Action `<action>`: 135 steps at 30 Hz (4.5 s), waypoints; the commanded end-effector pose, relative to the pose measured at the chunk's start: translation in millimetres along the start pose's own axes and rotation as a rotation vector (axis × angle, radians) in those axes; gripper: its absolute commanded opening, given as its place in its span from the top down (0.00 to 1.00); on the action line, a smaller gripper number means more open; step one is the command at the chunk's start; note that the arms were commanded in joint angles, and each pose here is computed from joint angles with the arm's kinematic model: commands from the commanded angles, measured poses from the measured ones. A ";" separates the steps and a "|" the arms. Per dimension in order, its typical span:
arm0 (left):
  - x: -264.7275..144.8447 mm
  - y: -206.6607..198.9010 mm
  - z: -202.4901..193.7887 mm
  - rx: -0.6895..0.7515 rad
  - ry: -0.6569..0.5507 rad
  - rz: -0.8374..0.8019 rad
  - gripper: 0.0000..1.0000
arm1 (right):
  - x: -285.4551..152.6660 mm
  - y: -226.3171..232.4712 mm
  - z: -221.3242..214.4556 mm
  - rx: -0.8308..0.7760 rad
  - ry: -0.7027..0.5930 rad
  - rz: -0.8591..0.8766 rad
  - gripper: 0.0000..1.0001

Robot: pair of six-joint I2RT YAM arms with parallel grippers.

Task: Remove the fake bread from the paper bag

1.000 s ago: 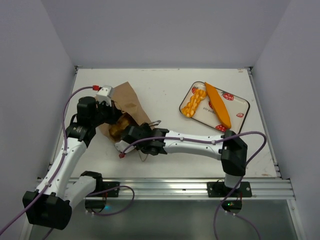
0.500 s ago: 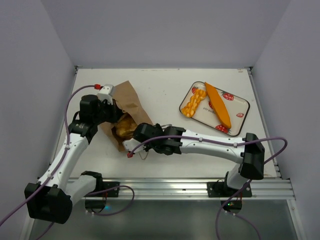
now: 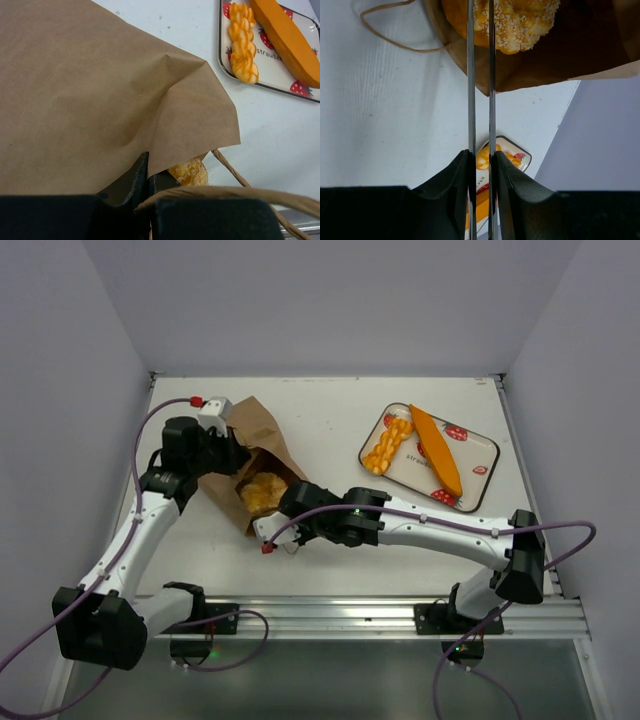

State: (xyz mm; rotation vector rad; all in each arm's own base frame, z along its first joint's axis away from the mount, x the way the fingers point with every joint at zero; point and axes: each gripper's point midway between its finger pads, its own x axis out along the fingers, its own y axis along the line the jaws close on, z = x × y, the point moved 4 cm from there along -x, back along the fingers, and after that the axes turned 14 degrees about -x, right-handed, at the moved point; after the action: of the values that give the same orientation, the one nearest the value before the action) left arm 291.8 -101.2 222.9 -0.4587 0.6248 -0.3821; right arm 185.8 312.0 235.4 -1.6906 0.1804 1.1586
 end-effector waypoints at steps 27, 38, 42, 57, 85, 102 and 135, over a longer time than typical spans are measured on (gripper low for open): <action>6.1 -20.1 36.5 0.006 -0.059 -0.064 0.97 | -50.9 -32.8 -32.7 0.187 -0.098 -0.101 1.00; 5.8 -21.0 38.9 0.003 -0.063 -0.063 0.97 | -54.4 -45.7 -31.9 0.218 -0.123 -0.118 1.00; 6.3 -22.8 38.1 -0.008 -0.058 -0.075 0.97 | -33.0 -50.2 -28.7 0.205 -0.083 -0.130 1.00; 2.3 -18.9 34.5 0.018 -0.055 -0.053 0.97 | -23.2 -33.3 -39.5 0.214 0.007 -0.086 0.85; -4.4 -20.4 27.9 0.030 -0.039 -0.064 0.97 | -19.7 -5.9 -47.0 0.226 0.035 0.018 0.58; -5.5 -17.7 24.5 0.040 -0.037 -0.055 0.97 | -48.6 -21.5 -36.1 0.268 -0.119 -0.004 1.00; -3.6 -16.1 45.2 0.051 -0.067 -0.001 0.97 | -154.1 40.8 -125.1 0.502 -0.267 -0.131 1.00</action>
State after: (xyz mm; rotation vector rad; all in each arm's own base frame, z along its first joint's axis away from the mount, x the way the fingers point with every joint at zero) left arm 309.3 -101.2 247.0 -0.4432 0.5954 -0.3727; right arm 157.2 140.2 318.9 -1.1139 0.2218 1.1423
